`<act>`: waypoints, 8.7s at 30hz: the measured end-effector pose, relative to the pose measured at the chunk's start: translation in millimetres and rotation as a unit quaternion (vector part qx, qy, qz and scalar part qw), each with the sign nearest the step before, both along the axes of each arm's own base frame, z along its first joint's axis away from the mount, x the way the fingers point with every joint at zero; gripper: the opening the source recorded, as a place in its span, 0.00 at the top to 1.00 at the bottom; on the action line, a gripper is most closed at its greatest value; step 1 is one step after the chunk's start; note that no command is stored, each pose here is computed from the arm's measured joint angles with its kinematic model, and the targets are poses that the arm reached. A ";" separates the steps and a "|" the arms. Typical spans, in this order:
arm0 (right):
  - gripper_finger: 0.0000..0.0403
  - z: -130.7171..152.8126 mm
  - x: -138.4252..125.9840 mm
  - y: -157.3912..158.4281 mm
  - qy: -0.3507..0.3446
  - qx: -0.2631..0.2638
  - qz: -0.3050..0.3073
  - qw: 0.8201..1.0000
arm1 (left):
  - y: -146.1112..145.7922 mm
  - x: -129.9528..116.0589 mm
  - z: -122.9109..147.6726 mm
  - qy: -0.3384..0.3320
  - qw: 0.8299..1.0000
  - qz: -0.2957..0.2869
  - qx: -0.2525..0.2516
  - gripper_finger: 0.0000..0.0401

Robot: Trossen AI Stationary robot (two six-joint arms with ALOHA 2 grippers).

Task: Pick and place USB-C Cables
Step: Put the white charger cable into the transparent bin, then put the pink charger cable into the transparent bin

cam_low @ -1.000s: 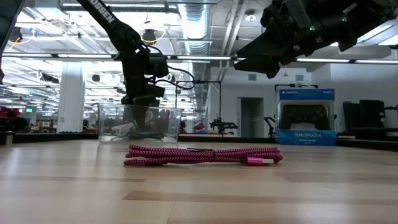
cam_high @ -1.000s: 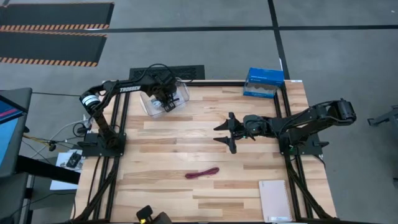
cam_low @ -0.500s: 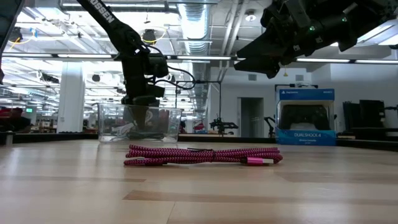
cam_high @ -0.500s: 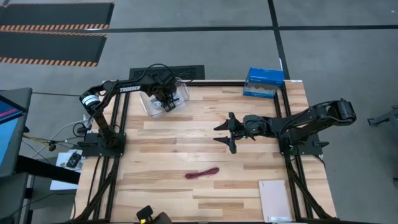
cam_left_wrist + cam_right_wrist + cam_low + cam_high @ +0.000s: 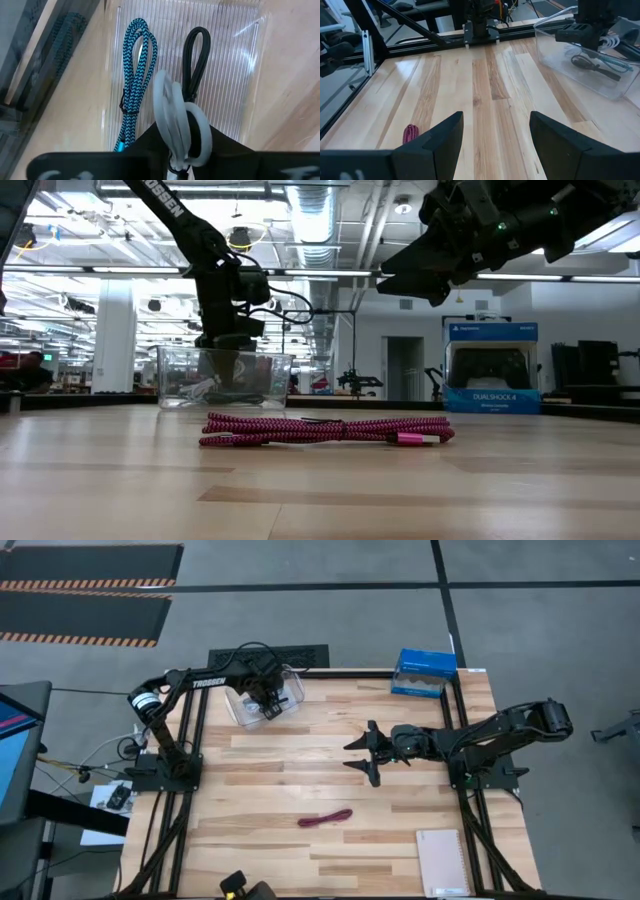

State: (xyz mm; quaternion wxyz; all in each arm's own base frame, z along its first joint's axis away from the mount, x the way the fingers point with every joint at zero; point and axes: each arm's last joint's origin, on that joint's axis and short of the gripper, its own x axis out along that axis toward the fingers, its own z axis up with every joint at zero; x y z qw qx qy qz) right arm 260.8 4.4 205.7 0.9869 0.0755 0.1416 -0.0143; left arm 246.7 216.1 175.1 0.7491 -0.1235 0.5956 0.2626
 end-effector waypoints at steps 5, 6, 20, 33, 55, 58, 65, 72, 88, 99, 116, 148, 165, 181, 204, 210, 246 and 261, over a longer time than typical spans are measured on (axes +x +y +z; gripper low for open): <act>0.37 0.0 0.0 0.0 0.000 0.000 0.000 1.000 | 0.0 0.0 0.0 0.000 1.000 0.000 0.000 0.83; 0.37 0.0 0.0 0.0 0.000 0.000 0.000 1.000 | 0.0 0.0 0.0 0.000 1.000 0.000 0.000 0.82; 0.37 0.0 0.0 0.0 0.000 0.000 0.000 1.000 | 0.2 0.0 0.6 0.002 1.000 0.003 0.000 0.74; 0.37 -0.1 0.0 1.5 0.000 0.005 0.002 1.000 | 7.2 6.2 17.0 0.007 0.999 0.021 0.025 0.74; 0.37 -1.2 -1.1 2.0 0.010 0.012 0.001 1.000 | -10.7 29.8 88.5 0.039 0.999 -0.015 0.033 0.74; 0.37 -6.4 -2.8 1.9 0.038 0.013 0.001 0.999 | -20.1 37.4 112.7 0.027 0.998 -0.031 0.049 0.74; 0.37 -16.4 -7.6 6.8 0.096 0.031 0.022 0.995 | -70.3 31.1 191.0 -0.119 0.982 -0.064 0.129 0.74; 0.37 -16.0 -8.9 30.6 0.091 0.021 0.058 0.994 | -157.9 -3.7 261.0 -0.308 0.929 -0.135 0.152 0.74; 0.37 -11.6 -17.9 75.7 0.059 -0.024 0.051 0.997 | -307.6 -30.4 160.3 -0.456 0.842 -0.194 0.211 0.74; 0.37 -32.1 -2.8 84.0 0.072 -0.030 0.043 0.996 | -312.5 -63.6 35.1 -0.575 0.807 -0.100 0.093 0.74; 0.37 -101.2 52.2 111.6 0.192 -0.025 0.132 0.972 | -312.9 -65.7 -7.7 -0.586 0.800 -0.066 0.107 0.74; 0.93 -97.1 36.7 55.7 0.230 -0.022 0.047 0.972 | -313.8 -54.8 -22.7 -0.589 0.799 -0.049 0.112 0.74; 0.88 -112.6 -29.6 6.9 0.283 0.021 -0.050 0.958 | -313.3 -54.9 -23.8 -0.584 0.802 -0.047 0.119 0.74; 0.45 -92.2 -6.7 6.2 0.247 -0.012 -0.071 0.966 | -313.1 -55.0 -23.8 -0.583 0.802 -0.044 0.122 0.74; 0.52 -112.0 37.0 8.0 0.272 -0.054 -0.077 0.958 | -311.4 -54.1 -24.2 -0.582 0.803 -0.041 0.124 0.74; 0.80 -110.4 34.9 8.2 0.281 -0.042 -0.085 0.955 | -311.4 -54.2 -24.4 -0.581 0.803 -0.042 0.125 0.74; 0.96 94.8 -49.8 4.7 -0.178 -0.115 -0.134 0.968 | -265.4 -46.6 19.9 -0.660 0.742 -0.073 0.097 0.74; 0.94 53.6 -89.2 -3.2 -0.324 -0.056 -0.162 0.930 | -238.2 -46.9 50.7 -0.670 0.730 -0.065 0.123 0.74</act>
